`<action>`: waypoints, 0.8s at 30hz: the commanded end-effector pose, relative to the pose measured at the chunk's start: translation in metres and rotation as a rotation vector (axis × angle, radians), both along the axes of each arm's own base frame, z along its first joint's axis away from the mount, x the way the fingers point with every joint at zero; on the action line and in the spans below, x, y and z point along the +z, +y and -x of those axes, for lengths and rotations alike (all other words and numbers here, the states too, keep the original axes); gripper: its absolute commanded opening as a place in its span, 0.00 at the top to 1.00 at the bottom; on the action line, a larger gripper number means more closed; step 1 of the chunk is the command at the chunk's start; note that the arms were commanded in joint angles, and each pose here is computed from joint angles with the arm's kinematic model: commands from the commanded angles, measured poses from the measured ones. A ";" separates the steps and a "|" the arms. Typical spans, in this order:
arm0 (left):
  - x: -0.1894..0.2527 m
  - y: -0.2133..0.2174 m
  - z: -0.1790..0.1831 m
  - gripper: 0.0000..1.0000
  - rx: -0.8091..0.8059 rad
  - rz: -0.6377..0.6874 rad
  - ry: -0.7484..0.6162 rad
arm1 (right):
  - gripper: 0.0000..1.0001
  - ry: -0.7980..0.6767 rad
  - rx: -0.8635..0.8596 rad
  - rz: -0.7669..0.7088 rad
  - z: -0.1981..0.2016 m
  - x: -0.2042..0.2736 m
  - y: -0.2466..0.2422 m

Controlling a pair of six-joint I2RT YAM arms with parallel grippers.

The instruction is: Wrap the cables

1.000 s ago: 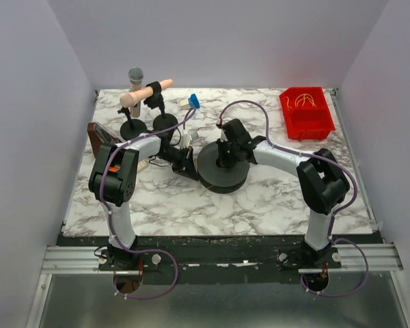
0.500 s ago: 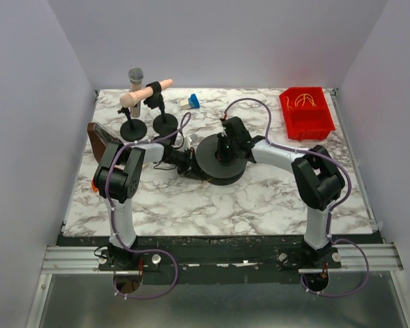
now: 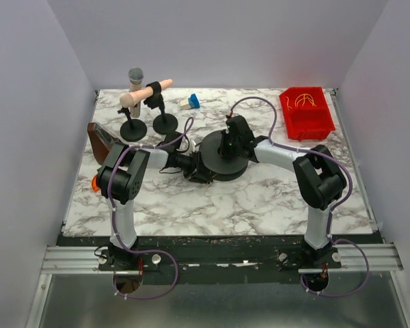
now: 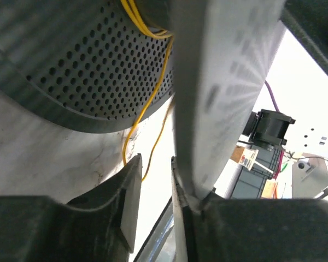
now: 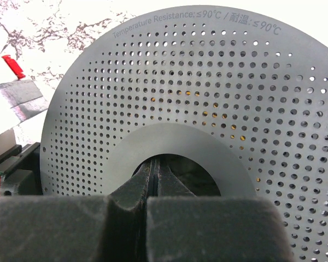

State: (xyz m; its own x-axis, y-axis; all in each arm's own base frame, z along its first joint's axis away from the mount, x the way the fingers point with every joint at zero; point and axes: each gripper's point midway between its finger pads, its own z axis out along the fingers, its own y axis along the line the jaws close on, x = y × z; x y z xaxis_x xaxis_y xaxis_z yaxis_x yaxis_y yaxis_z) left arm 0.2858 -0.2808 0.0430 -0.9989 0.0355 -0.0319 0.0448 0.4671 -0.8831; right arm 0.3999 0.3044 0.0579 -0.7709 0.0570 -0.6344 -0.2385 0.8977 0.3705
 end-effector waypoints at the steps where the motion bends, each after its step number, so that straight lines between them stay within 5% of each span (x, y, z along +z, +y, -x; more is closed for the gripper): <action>1: 0.018 0.006 -0.018 0.62 -0.014 -0.035 -0.122 | 0.99 -0.014 0.021 -0.051 0.007 0.011 0.013; 6: 0.017 0.027 -0.018 0.55 -0.030 -0.118 -0.148 | 0.99 -0.030 0.015 -0.053 0.006 0.018 0.012; 12: 0.026 0.038 -0.009 0.28 -0.091 -0.155 -0.193 | 0.99 -0.072 0.036 -0.038 0.004 0.028 0.010; 16: 0.028 0.050 -0.014 0.23 -0.120 -0.224 -0.260 | 0.99 -0.072 0.044 -0.046 0.005 0.031 0.011; 17: 0.029 0.053 -0.016 0.10 -0.130 -0.241 -0.285 | 0.99 -0.075 0.051 -0.048 0.006 0.032 0.012; 20: 0.033 0.064 -0.022 0.01 -0.155 -0.302 -0.382 | 0.99 -0.096 0.067 -0.043 0.006 0.039 0.011; 24: 0.038 0.075 -0.030 0.01 -0.216 -0.372 -0.488 | 0.99 -0.126 0.147 -0.012 0.008 0.053 0.013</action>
State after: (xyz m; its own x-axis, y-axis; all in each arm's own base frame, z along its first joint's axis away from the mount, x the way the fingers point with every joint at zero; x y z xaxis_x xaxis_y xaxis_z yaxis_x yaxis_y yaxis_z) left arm 0.3033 -0.2256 0.0684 -0.9257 0.2208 -0.3070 0.3748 0.6431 -0.6677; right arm 0.3964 0.3104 0.0812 -0.7330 0.0306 -0.6796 -0.3037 0.8792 0.3671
